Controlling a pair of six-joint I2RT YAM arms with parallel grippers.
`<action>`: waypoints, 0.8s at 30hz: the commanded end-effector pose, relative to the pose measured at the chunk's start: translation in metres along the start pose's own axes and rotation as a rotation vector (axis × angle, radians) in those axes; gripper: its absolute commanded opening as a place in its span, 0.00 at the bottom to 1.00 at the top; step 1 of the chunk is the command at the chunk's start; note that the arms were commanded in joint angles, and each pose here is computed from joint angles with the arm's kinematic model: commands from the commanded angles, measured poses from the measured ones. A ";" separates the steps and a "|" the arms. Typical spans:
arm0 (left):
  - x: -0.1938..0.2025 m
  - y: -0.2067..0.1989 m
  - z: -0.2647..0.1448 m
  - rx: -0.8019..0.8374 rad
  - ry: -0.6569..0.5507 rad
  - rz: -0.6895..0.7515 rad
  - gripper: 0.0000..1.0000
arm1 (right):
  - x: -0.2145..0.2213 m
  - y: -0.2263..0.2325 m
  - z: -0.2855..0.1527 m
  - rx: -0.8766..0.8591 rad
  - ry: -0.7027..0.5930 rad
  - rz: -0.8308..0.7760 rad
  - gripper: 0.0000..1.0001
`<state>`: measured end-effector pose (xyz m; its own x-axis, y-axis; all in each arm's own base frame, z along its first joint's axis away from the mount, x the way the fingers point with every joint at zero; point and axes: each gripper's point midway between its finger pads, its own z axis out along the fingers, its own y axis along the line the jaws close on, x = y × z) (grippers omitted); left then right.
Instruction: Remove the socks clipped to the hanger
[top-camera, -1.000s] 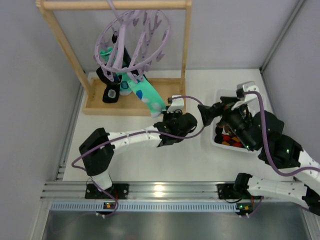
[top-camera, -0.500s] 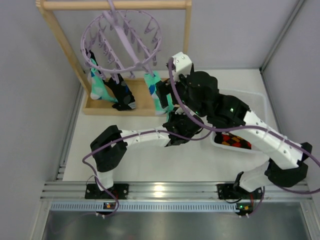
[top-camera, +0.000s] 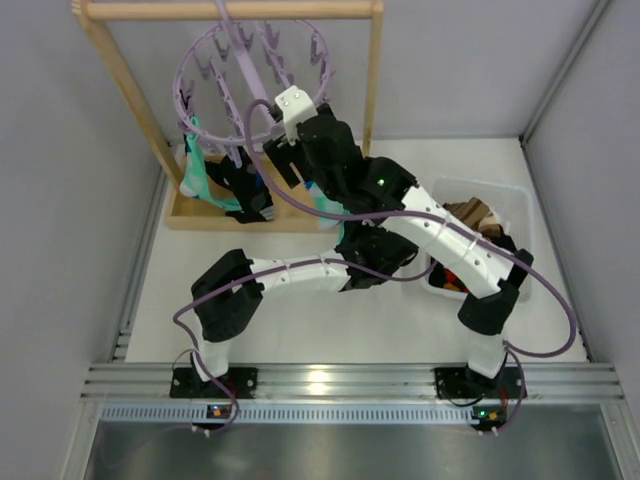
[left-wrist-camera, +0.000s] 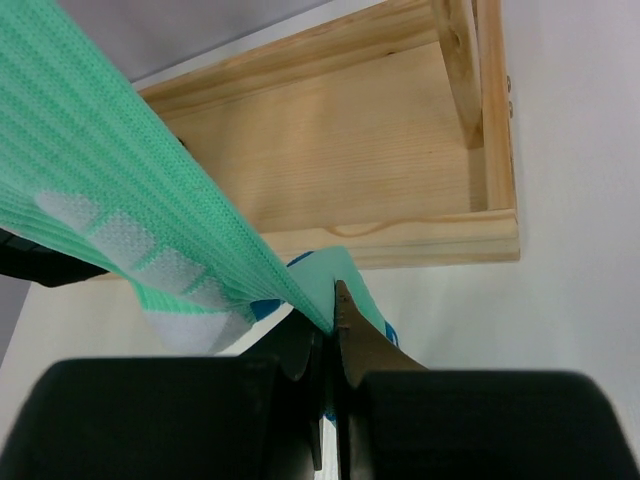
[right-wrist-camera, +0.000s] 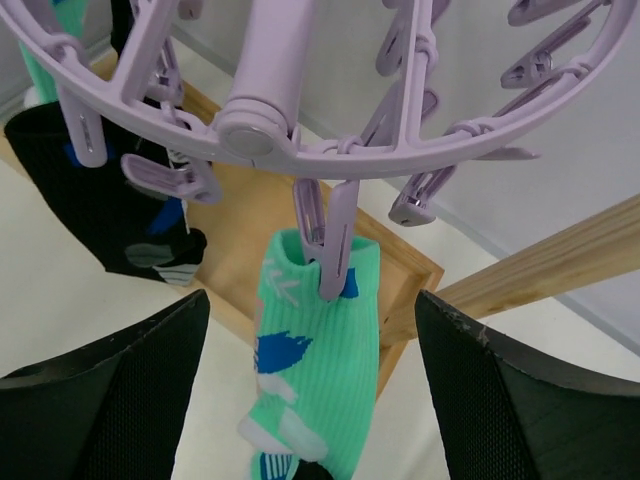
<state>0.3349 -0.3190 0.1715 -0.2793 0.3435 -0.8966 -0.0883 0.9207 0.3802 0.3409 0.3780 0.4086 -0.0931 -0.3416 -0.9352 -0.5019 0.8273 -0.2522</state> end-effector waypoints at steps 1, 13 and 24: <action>-0.016 -0.005 -0.005 -0.007 -0.028 0.002 0.00 | -0.010 -0.019 0.009 0.080 -0.013 -0.055 0.80; -0.025 -0.010 -0.008 -0.006 -0.041 0.004 0.00 | -0.005 -0.024 0.054 0.181 -0.035 -0.141 0.77; -0.026 -0.015 -0.009 0.026 -0.037 -0.013 0.00 | -0.011 -0.045 0.069 0.332 -0.094 -0.100 0.72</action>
<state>0.3355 -0.3306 0.1823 -0.2613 0.3772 -0.8885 -0.0835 0.9082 0.4102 0.4111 0.3852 0.3898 -0.0113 -0.4691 -0.8831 -0.2861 0.8477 -0.4467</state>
